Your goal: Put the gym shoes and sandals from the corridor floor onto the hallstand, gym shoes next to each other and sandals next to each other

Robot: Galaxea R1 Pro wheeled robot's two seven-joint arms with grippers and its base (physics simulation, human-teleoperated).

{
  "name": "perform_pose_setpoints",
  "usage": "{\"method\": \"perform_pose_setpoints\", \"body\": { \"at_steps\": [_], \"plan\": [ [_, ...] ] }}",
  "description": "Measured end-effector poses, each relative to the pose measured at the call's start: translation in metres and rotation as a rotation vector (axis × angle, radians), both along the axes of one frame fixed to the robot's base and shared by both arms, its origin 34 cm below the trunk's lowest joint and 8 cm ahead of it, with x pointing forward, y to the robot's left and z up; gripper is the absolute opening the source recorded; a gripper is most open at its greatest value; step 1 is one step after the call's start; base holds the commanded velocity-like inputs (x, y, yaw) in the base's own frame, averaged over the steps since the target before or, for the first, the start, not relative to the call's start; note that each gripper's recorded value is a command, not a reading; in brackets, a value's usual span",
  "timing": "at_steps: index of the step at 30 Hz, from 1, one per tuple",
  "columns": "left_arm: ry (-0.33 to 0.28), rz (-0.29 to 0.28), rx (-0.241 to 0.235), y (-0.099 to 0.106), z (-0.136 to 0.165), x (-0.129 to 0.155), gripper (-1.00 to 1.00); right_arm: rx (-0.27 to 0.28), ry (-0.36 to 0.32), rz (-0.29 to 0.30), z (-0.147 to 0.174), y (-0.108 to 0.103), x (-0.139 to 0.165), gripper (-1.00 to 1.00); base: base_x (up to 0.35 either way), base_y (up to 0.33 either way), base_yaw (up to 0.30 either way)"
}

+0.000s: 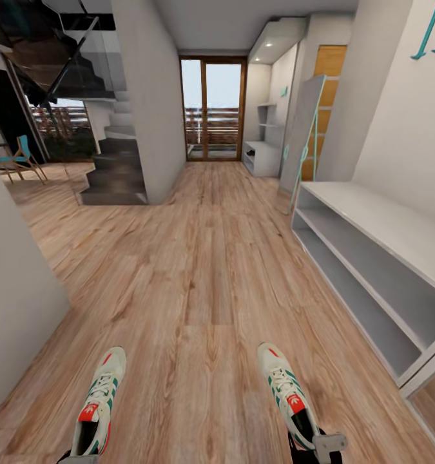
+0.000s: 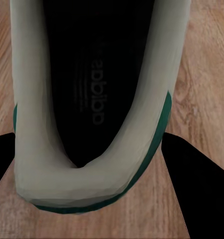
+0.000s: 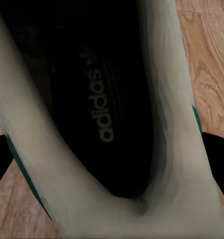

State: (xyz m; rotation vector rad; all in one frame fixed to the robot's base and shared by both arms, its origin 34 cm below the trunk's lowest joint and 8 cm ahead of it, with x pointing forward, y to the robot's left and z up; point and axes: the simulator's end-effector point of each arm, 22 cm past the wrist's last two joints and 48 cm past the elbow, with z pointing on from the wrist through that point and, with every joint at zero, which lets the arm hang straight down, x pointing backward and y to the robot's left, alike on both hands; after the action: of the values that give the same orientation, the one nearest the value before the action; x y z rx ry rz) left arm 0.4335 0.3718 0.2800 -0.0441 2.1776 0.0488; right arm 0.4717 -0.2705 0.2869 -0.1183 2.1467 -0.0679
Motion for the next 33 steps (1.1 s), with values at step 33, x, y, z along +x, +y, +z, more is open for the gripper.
{"method": "perform_pose_setpoints", "body": {
  "at_steps": [33],
  "plan": [
    [0.0, 0.0, 0.0, 0.0, 0.0, 0.0, -1.0, 0.023, 0.09, 0.006, -0.025, 0.011, -0.033, -1.0, 0.337, 0.0, 0.0]
  ]
}}
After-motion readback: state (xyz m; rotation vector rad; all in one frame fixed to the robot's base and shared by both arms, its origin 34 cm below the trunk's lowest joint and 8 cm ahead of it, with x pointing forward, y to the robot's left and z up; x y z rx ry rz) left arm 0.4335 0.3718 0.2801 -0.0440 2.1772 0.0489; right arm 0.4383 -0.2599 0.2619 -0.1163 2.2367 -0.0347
